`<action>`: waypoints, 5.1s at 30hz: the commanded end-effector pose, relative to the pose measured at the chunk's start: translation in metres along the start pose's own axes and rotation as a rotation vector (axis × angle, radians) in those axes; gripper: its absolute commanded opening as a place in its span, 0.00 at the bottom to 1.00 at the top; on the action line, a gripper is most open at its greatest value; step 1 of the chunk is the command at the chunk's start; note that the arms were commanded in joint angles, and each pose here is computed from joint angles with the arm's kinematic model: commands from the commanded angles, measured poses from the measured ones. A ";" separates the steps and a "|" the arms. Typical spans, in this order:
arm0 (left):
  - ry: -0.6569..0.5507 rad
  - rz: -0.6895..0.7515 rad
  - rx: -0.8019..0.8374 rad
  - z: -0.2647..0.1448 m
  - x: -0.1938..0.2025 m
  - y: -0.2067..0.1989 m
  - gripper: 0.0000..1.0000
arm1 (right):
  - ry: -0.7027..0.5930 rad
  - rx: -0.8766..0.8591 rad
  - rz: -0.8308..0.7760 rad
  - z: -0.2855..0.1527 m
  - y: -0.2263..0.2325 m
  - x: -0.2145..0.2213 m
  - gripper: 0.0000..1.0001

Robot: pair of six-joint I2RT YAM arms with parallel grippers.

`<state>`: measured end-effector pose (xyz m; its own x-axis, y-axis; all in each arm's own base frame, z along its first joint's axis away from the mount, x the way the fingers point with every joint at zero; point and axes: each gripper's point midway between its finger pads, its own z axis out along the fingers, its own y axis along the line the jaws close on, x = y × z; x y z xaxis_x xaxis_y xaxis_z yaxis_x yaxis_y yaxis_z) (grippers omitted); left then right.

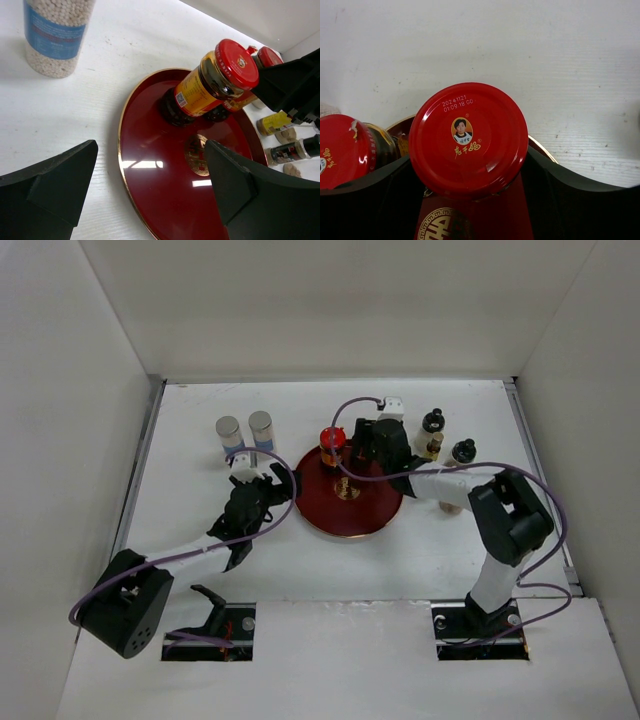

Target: Organize the condiment bottles

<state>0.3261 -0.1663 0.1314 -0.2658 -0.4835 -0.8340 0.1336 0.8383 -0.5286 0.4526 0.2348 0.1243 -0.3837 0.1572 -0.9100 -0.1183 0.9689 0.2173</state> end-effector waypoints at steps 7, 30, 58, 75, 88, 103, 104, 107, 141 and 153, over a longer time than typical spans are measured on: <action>-0.168 0.036 -0.054 -0.006 -0.044 0.008 0.86 | -0.237 -0.147 0.117 -0.033 0.051 -0.089 0.86; -0.041 0.258 -0.375 0.083 -0.117 0.022 0.90 | -0.249 -0.241 0.316 -0.178 -0.014 -0.013 0.76; -0.155 0.339 -0.300 0.073 -0.150 -0.036 0.42 | -0.228 -0.304 0.314 -0.178 0.004 -0.003 0.84; -0.031 0.382 -0.111 0.037 -0.076 -0.101 0.42 | -0.252 -0.272 0.326 -0.177 -0.006 -0.005 0.84; 0.047 0.393 -0.126 0.061 -0.026 -0.085 0.49 | -0.251 -0.260 0.326 -0.176 -0.009 -0.004 0.84; -0.012 0.372 -0.125 0.042 -0.052 -0.078 0.91 | -0.250 -0.259 0.322 -0.176 -0.010 -0.003 0.86; -0.021 0.371 -0.131 0.040 -0.058 -0.075 0.91 | -0.250 -0.259 0.322 -0.175 -0.010 -0.003 0.87; -0.053 0.356 -0.147 0.033 -0.075 -0.067 0.92 | -0.250 -0.257 0.322 -0.175 -0.010 -0.003 0.87; -0.097 0.267 -0.606 0.075 -0.149 0.093 0.92 | -0.233 -0.257 0.311 -0.171 -0.007 0.000 0.90; -0.098 0.280 -0.651 0.102 -0.152 0.115 0.69 | -0.222 -0.260 0.297 -0.169 -0.005 0.001 0.91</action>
<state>0.4619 -0.0195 0.1433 -0.3163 -0.2075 -0.9257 -0.4315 0.9005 -0.0544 0.2924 0.1939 0.1576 -0.2840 0.4501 -0.8466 -0.2365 0.8228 0.5168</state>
